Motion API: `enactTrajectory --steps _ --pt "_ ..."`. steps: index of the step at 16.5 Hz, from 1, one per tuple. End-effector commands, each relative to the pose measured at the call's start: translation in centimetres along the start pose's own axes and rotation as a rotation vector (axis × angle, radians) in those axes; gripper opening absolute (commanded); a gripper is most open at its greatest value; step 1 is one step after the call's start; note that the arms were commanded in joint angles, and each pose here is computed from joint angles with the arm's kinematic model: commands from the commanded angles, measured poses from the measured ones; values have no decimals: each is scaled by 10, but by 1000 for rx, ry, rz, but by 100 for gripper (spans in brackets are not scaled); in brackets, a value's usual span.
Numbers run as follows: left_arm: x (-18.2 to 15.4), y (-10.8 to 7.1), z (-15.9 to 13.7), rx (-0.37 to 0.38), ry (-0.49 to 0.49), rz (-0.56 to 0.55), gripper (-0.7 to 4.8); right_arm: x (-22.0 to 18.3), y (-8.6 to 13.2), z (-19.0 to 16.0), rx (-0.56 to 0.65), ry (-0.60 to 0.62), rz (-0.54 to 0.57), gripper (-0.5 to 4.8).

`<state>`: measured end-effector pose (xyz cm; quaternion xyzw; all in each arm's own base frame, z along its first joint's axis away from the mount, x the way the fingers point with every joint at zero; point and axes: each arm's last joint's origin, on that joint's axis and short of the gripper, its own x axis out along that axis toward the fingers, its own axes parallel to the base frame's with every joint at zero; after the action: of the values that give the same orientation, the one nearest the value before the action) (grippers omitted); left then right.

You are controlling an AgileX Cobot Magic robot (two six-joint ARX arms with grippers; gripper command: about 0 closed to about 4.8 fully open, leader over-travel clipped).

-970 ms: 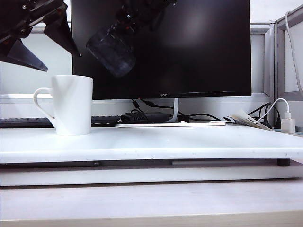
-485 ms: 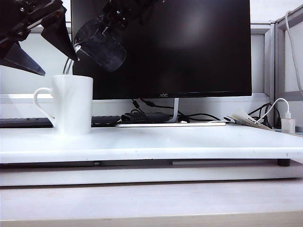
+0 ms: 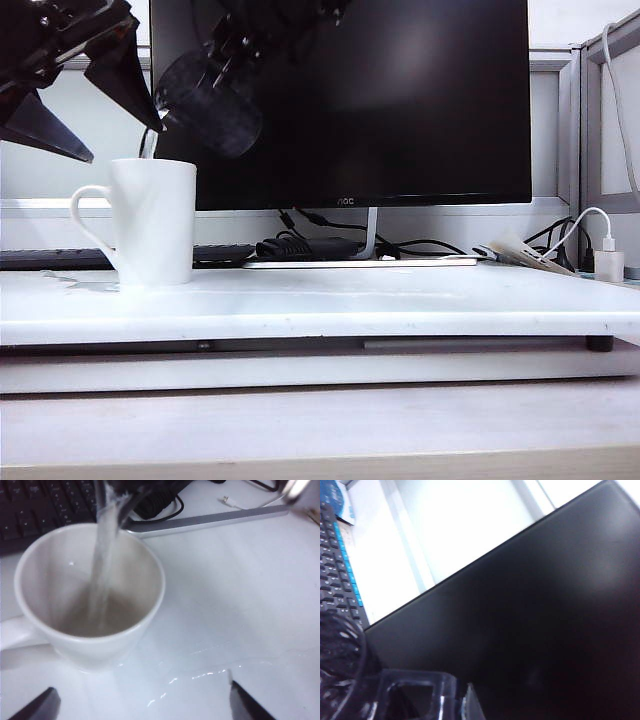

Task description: Carefully pick up the black cup and pour some water from the black cup into the white cup.

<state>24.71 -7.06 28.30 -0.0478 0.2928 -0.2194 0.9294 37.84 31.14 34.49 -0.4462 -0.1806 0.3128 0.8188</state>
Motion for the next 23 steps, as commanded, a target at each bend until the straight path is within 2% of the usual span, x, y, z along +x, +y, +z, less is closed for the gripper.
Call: enactTrajectory --steps 1,2,14,18,23 --pt "-2 -1 2 12 -17 0 479 -1 -10 6 -32 -60 -65 -2" --pt "-2 -1 2 32 -18 5 479 0 -11 5 -34 -67 -67 -2" --pt "-3 -1 2 31 -15 19 479 -1 -16 6 -123 -70 -85 -2" --pt "-3 0 2 30 -14 20 479 -1 -15 7 -207 -81 -83 -2" --pt "-3 -1 2 31 -14 20 479 -1 -16 7 -216 -95 -87 -2"
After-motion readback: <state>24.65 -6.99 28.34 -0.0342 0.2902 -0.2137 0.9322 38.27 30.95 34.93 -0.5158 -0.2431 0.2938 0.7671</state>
